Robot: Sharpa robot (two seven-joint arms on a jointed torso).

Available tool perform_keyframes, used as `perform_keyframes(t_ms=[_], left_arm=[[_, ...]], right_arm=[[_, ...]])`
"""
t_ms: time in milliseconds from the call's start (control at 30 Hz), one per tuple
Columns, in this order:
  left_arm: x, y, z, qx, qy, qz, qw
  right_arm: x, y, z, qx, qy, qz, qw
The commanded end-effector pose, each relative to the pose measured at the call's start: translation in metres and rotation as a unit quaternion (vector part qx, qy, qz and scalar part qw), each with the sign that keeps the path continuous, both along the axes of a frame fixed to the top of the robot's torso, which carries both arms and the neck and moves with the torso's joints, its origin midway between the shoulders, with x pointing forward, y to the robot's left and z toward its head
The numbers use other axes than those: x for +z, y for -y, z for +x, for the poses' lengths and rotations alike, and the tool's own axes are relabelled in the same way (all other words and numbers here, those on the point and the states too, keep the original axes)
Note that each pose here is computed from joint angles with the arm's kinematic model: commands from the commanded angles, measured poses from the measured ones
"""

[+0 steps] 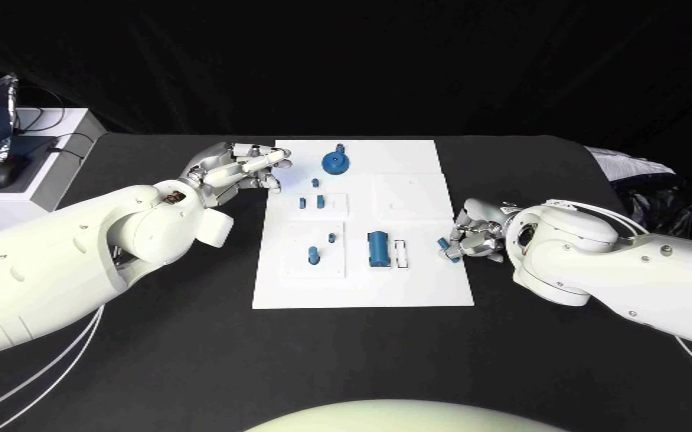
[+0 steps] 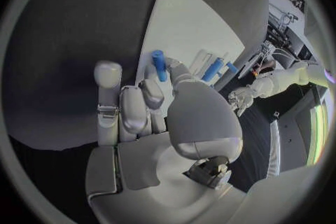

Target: Assemble the parts on the task board

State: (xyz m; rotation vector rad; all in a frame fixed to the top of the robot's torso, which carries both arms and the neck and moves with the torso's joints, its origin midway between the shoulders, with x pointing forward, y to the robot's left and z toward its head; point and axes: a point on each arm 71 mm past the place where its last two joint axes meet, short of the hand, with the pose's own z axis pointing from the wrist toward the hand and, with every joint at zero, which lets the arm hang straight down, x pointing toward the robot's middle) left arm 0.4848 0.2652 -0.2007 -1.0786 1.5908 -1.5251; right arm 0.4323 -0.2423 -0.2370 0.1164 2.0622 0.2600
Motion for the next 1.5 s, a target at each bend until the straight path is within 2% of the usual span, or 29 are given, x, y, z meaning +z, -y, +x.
perform_keyframes(t_ms=[33,167,367,733,1033,1267,1500], left_arm=[[0.0011,0.002,-0.0004,-0.004,0.004,-0.002,1.0],[0.001,0.002,-0.0003,-0.004,0.004,-0.002,1.0],[0.0009,0.002,-0.0002,-0.004,0.004,-0.002,1.0],[0.0009,0.002,-0.0003,-0.004,0.003,-0.002,1.0],[0.001,0.002,-0.0006,-0.005,0.003,-0.002,1.0],[0.001,0.002,-0.0009,-0.006,0.002,-0.001,1.0],[0.0012,0.002,-0.0011,-0.006,0.002,-0.001,1.0]], right_arm=[[-0.018,0.001,-0.011,-0.011,-0.065,0.01,0.998],[-0.017,0.003,-0.013,-0.037,-0.08,0.049,0.995],[-0.008,0.001,-0.013,-0.058,-0.09,0.088,0.99],[0.008,-0.016,-0.013,-0.064,-0.095,0.136,0.984],[0.007,-0.035,-0.008,-0.055,-0.096,0.146,0.983],[0.004,-0.046,-0.002,-0.051,-0.094,0.147,0.983],[0.0,-0.053,-0.001,-0.044,-0.098,0.143,0.984]])
